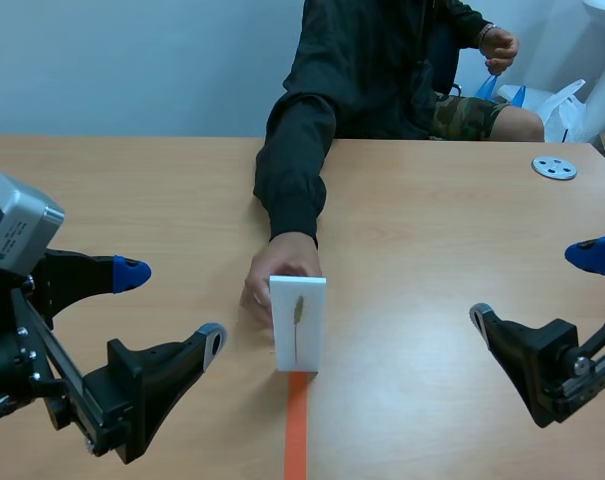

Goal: Sort the leaf by its shape. The table is split by an orange tape line. A compound leaf with several leaflets goes to the left side, a simple leaf with one blade goes to the right side. Return to the home posture when a red brick is placed on the table.

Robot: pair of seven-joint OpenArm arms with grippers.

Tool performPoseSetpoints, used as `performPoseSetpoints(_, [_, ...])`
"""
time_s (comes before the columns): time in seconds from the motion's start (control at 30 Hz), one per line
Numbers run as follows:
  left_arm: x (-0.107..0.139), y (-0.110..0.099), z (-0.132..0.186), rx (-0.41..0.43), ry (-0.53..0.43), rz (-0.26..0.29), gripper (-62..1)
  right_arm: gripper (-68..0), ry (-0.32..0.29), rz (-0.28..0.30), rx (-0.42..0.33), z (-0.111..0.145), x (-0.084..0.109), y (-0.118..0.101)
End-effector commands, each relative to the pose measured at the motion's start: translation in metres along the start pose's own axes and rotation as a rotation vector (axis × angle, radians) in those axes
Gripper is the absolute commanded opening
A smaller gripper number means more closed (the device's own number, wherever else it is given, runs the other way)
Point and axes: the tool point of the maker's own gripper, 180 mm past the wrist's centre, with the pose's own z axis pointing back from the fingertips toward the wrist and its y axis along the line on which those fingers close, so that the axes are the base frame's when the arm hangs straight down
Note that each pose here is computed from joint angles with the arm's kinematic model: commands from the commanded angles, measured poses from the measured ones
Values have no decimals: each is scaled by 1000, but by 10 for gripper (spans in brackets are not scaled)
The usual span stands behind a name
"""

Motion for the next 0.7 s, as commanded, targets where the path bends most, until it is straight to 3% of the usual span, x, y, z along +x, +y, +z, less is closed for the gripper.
performPoseSetpoints(0.0, [4, -4, -3, -15, -17, -13, 14, 4, -36, 3, -1, -1, 12, -1])
performPoseSetpoints(0.33, [-1, -32, -26, -118, 7, -122, 14, 4, -34, 3, -1, -1, 11, -1])
performPoseSetpoints(0.67, [-33, -10, -51, -106, 30, -148, 14, 4, -31, 3, -1, -1, 11, -1])
